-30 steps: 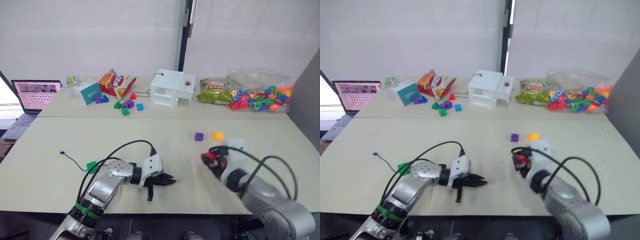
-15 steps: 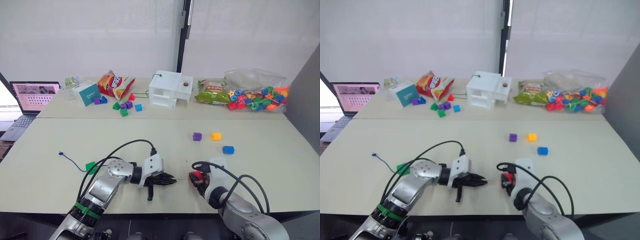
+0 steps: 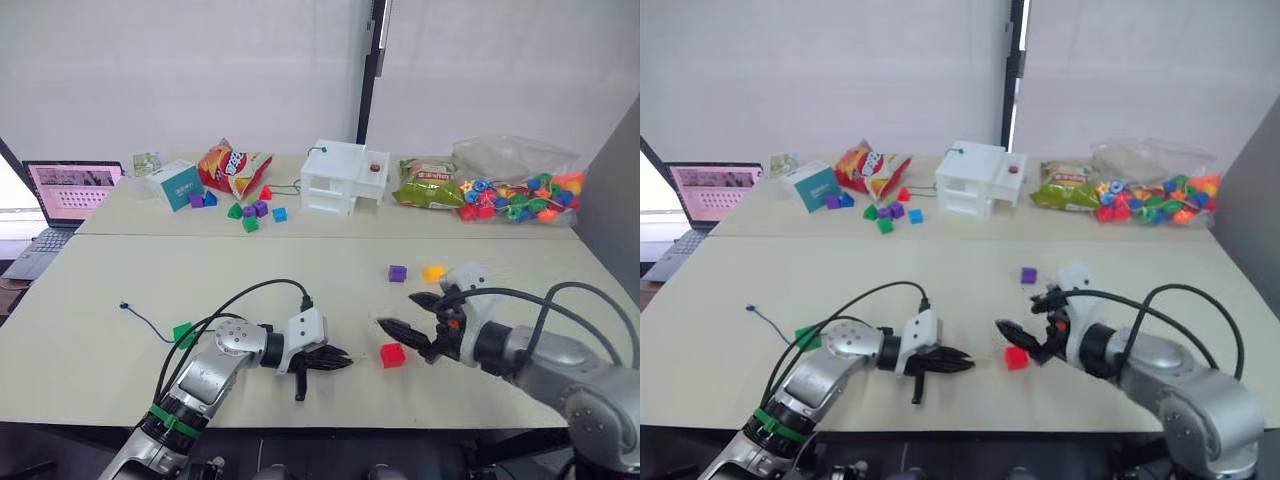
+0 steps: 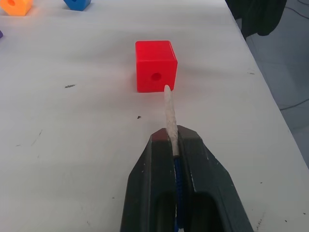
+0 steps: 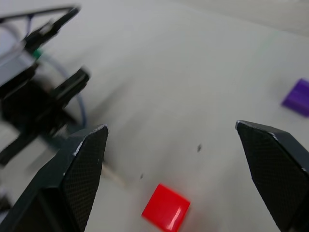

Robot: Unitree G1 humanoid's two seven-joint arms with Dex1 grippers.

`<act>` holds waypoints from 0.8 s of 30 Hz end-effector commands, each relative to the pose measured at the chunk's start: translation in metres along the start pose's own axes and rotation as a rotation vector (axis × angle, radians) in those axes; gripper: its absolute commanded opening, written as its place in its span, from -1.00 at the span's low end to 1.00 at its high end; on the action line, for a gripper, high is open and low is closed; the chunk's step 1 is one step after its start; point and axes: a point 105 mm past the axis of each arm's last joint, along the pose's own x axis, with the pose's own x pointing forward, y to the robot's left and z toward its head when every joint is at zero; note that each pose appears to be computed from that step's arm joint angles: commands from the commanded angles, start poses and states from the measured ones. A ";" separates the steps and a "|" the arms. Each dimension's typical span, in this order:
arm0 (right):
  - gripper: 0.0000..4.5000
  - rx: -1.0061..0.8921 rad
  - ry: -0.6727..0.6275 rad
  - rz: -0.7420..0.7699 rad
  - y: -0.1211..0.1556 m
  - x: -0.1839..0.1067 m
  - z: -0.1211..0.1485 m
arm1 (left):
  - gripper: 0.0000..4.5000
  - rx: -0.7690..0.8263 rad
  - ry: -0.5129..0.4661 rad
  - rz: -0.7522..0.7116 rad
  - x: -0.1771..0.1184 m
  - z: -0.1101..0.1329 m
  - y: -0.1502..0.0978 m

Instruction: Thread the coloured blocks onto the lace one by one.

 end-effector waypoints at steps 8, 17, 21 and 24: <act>0.98 -0.510 0.221 0.409 -0.025 0.016 -0.036 | -1.00 0.033 -0.019 0.014 -0.002 0.011 0.000; 0.29 -0.533 0.214 0.455 -0.035 0.040 -0.050 | -1.00 0.032 -0.006 0.026 -0.002 0.011 0.000; -0.31 -0.505 0.204 0.437 -0.036 0.043 -0.052 | -1.00 0.041 0.005 0.035 -0.002 0.011 0.002; -0.47 -0.483 0.187 0.414 -0.031 0.044 -0.052 | -1.00 0.066 0.037 0.043 -0.001 0.011 0.003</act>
